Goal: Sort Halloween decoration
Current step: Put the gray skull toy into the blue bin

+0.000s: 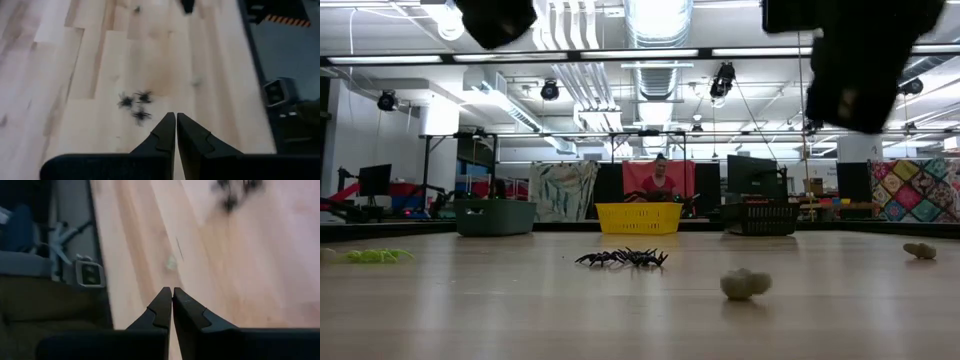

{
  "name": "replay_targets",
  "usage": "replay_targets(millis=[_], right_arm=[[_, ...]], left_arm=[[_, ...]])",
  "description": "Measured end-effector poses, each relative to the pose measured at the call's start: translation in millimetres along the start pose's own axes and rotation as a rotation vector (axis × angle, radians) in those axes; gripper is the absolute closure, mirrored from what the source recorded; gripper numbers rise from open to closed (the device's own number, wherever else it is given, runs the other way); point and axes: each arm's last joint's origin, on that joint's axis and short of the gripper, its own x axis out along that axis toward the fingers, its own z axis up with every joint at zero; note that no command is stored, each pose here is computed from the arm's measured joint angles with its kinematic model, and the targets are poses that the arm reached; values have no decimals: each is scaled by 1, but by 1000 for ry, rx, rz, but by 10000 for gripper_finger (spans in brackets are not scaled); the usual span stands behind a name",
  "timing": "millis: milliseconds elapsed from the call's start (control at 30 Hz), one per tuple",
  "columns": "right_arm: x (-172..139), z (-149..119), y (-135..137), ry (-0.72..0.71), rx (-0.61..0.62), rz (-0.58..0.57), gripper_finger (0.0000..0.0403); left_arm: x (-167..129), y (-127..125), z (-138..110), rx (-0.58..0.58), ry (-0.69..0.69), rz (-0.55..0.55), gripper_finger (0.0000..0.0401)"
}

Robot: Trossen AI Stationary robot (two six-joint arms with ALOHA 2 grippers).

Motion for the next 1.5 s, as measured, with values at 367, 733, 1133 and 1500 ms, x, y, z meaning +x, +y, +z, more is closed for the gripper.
replay_targets(millis=[367, 733, 1133, 1500], right_arm=[[68, -18, 27, 101, -235, -59, 394], [110, -2, 48, 80, -429, -196, 359], [130, -3, 44, 118, -499, -329, 258], [121, 14, 45, -2, -487, -375, 250]], left_arm=[[-28, -55, -22, -80, -161, 26, 401], [-37, -72, -34, -90, -179, -2, 401], [-38, -74, -35, -84, -177, -5, 401], [-38, -74, -36, -78, -172, -3, 401]])
